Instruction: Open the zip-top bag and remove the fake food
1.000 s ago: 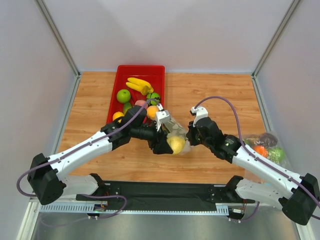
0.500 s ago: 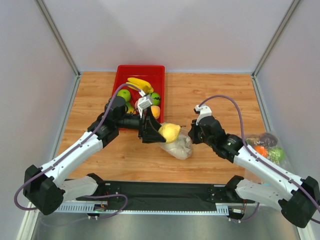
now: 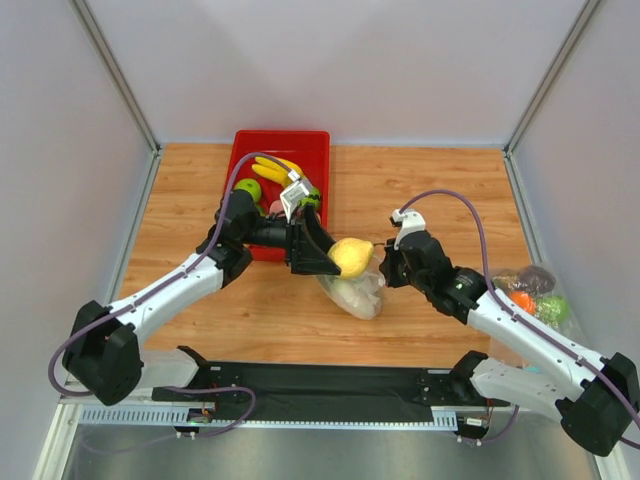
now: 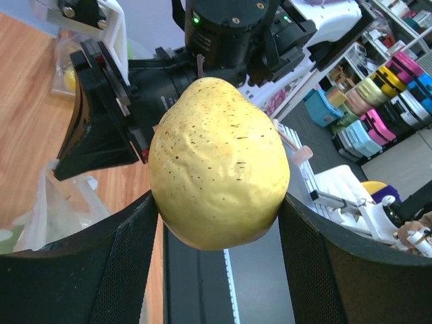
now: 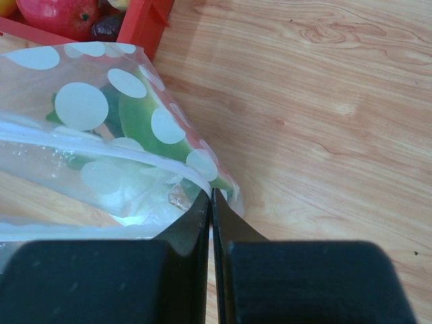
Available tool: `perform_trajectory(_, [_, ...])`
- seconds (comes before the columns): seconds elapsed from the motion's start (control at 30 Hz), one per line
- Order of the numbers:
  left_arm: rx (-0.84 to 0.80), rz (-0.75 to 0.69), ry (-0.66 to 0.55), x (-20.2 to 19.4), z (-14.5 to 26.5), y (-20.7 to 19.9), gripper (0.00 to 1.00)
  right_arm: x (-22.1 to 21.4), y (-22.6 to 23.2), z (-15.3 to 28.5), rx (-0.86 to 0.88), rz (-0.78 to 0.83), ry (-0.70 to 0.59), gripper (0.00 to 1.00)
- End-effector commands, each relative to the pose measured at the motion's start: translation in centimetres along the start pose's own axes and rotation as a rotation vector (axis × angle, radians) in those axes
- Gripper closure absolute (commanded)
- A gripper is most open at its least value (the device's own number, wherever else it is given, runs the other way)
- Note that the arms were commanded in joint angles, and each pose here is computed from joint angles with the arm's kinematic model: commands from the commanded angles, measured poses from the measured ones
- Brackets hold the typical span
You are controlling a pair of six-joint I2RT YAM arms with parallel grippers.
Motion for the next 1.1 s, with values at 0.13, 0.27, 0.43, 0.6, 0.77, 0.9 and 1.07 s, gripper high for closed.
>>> perform_trajectory(0.13, [-0.047,-0.092,-0.089,2.9,-2.1,1.4,0.84,1.1,0.5,0.9,0.042,-0.012,-0.048,1.0])
perform_trajectory(0.27, [-0.049,-0.115,-0.115,4.3,-3.0,2.2,0.84,1.0,0.3,1.5,0.045,-0.017,-0.059,1.0])
perform_trajectory(0.43, [0.114,-0.221,-0.116,6.7,-2.3,4.1,0.85,1.0,-0.2,2.0,0.024,-0.014,-0.067,1.0])
perform_trajectory(0.6, [0.452,-0.224,-0.151,10.6,1.8,7.2,0.86,1.4,-0.9,2.9,-0.022,-0.007,-0.091,1.0])
perform_trajectory(0.77, [0.905,-0.186,-0.156,12.3,9.2,13.2,0.83,1.6,-1.4,4.0,-0.039,-0.003,-0.109,1.0])
perform_trajectory(0.9, [1.213,-0.144,-0.019,10.9,12.4,18.6,0.81,2.0,-1.4,4.7,-0.036,-0.003,-0.128,1.0])
perform_trajectory(1.07, [1.362,-0.039,0.016,7.8,15.9,21.7,0.81,2.4,-1.8,5.3,-0.06,0.002,-0.147,1.0])
Point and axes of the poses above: each gripper's point midway between its finger pads, its own z axis back along the fingers, its own y axis along the line the jaws close on, x = y × z, the point moved 5 cm from there along z, back along the fingers, and after that the axes turned 7 degrees about -z, right-handed, at the moved point
